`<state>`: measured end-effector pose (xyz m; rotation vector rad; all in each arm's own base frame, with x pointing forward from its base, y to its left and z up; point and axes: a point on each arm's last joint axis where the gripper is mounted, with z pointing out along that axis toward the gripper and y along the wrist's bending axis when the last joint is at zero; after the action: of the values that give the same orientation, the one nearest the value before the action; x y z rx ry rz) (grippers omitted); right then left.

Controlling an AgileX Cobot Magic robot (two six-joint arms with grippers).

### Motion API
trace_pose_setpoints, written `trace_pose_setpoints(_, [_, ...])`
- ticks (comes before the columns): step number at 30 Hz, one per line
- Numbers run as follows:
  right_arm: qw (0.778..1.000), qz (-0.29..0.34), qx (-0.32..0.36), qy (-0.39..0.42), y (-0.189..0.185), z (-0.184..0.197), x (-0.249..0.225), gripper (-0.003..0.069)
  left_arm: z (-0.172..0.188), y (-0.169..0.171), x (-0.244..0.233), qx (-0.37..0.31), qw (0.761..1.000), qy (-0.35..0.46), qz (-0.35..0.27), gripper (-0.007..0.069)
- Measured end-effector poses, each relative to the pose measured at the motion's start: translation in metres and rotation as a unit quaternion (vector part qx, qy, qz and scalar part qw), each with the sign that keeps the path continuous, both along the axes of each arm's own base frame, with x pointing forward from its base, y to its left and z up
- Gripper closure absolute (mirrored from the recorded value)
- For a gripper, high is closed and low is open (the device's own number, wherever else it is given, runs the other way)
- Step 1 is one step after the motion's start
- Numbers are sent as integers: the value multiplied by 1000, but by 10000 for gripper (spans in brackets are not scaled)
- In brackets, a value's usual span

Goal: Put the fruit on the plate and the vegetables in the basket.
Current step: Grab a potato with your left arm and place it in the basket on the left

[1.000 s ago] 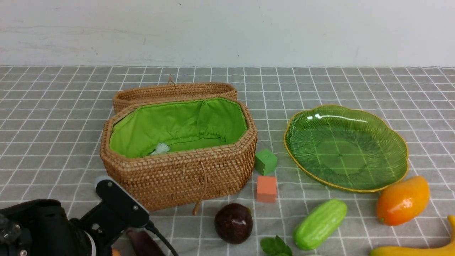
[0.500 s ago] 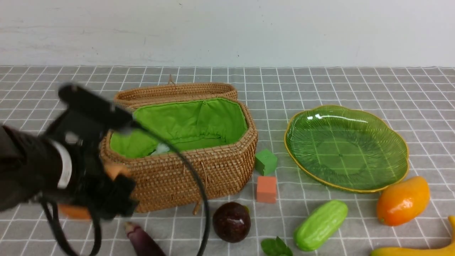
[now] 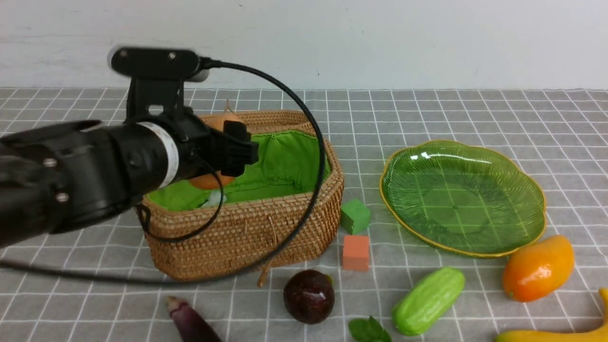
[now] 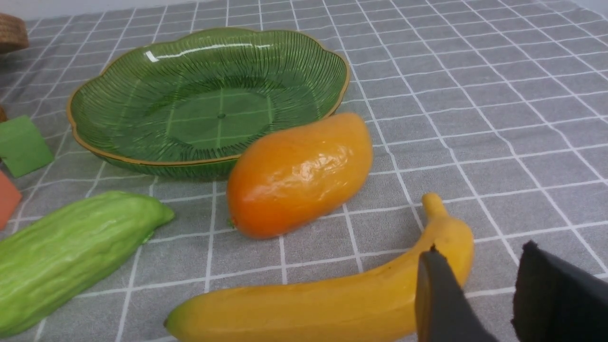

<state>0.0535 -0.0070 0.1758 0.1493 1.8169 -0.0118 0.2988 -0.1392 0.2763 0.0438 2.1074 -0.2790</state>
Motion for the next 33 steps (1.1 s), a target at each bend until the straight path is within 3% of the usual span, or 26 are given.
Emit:
trace_pose_setpoints(1, [1000,0,0,0,0,0,0,417,-1,0,1,0,1000,2,5,34])
trace_pose_setpoints(2, [1000,0,0,0,0,0,0,417,-10,3,9,-12,998,20,54,34])
trace_pose_setpoints(6, [1000,0,0,0,0,0,0,417,-14,5,15,-34,994,23,97,34])
trace_pose_setpoints(21, [1000,0,0,0,0,0,0,417,3,-1,9,-71,996,-2,53,20])
trace_pose_setpoints(28, [1000,0,0,0,0,0,0,417,9,-5,11,-64,998,-4,27,20])
trace_pose_setpoints(33, [1000,0,0,0,0,0,0,417,28,1,15,-17,998,12,61,20])
